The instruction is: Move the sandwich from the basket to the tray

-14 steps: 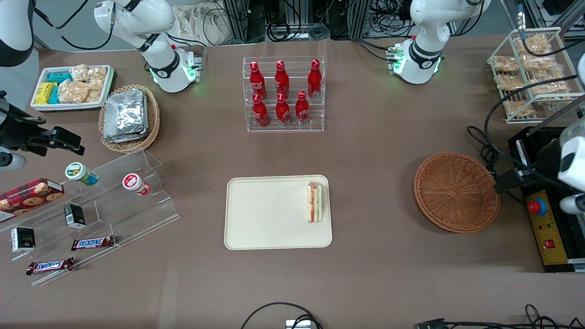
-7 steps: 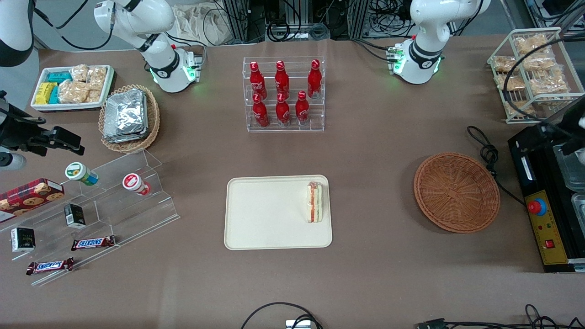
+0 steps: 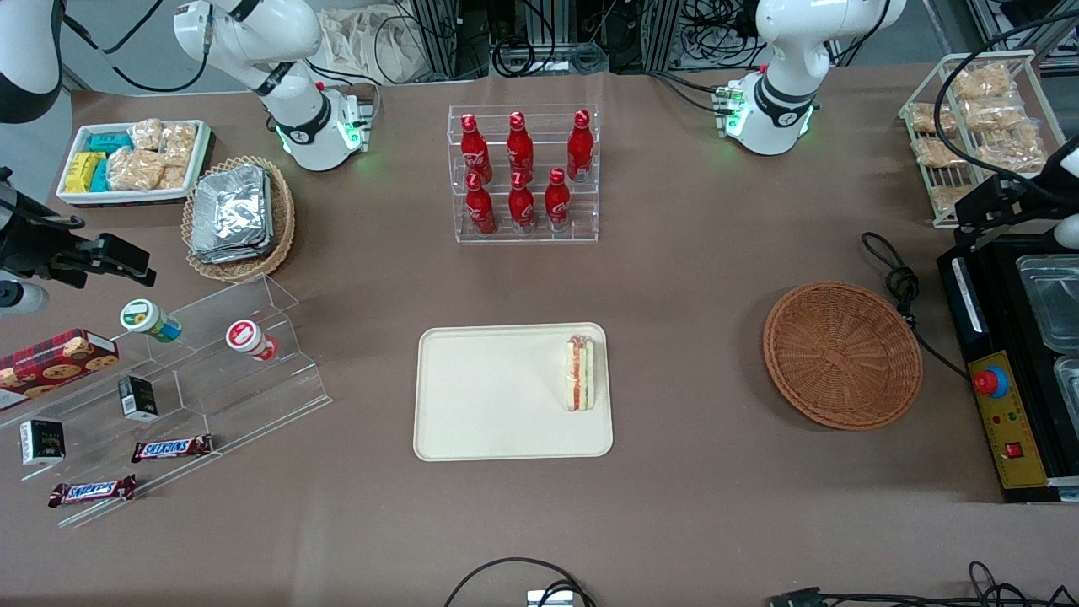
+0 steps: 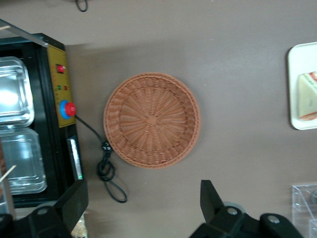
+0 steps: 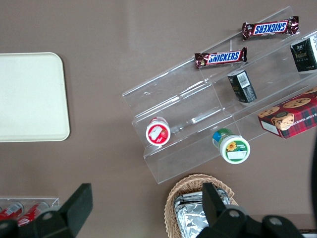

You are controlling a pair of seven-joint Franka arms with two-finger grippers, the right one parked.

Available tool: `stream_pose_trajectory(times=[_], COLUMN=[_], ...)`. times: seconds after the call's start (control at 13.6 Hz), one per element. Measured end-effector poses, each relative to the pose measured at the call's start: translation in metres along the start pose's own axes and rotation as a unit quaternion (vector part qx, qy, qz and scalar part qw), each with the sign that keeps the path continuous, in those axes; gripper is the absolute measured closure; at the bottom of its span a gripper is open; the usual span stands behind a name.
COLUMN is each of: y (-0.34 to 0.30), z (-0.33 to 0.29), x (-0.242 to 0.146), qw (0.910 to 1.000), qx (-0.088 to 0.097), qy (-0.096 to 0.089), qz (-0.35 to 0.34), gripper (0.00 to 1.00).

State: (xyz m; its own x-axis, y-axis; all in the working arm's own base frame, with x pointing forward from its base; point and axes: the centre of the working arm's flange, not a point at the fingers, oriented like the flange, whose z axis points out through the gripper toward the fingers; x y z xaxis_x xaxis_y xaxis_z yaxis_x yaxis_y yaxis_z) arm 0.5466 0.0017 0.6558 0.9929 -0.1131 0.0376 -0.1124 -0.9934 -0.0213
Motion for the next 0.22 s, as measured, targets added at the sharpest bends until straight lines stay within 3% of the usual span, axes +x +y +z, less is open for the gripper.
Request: stream_pose_trajectory(times=[0.22], y=[0.0026], z=[-0.0005], x=[-0.0014], qw=[0.9999], qx=[-0.011], qy=[0.001], qz=[0.000], gripper=[0.00])
